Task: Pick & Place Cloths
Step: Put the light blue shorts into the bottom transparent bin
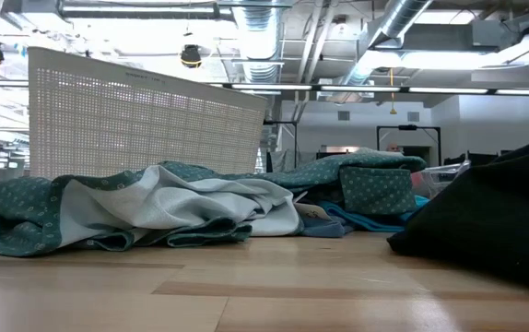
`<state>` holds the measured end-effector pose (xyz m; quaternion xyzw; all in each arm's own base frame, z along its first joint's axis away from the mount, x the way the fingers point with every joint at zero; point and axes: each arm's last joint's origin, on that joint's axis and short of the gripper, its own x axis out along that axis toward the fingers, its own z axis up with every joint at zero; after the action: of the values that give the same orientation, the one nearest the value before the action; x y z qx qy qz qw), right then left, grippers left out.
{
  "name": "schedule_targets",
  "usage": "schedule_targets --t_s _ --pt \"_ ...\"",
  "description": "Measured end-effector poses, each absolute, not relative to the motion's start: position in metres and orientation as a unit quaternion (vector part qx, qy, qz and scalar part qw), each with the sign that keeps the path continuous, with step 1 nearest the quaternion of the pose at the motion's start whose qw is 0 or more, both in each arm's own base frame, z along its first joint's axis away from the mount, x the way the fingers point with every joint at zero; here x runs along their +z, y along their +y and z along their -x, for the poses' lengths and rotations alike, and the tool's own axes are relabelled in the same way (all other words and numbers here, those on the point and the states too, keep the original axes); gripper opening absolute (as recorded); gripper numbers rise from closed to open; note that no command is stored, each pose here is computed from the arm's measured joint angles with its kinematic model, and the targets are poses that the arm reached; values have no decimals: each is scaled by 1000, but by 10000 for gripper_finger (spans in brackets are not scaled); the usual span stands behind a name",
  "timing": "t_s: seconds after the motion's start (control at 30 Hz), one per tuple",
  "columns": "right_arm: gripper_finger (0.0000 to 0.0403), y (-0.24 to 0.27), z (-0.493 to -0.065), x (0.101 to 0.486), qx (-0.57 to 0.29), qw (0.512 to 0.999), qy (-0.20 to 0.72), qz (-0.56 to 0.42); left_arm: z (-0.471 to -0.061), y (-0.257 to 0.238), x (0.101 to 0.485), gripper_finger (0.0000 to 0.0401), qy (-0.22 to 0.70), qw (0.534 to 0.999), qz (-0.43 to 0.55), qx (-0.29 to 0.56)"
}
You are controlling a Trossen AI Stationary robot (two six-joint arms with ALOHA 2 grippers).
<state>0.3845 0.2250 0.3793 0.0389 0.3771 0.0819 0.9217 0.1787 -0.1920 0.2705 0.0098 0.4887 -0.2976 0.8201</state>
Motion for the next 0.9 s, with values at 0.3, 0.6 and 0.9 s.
schedule_targets --t_s 0.3,0.6,0.9 --pt "249 219 -388 379 76 922 377 -39 -169 -193 284 0 392 815 -153 -398" --pt "249 215 -389 379 70 921 381 -39 -185 -214 244 0 418 758 -247 -435" --pt "249 204 -392 375 43 917 396 -30 -204 -232 231 0 418 743 -295 -432"
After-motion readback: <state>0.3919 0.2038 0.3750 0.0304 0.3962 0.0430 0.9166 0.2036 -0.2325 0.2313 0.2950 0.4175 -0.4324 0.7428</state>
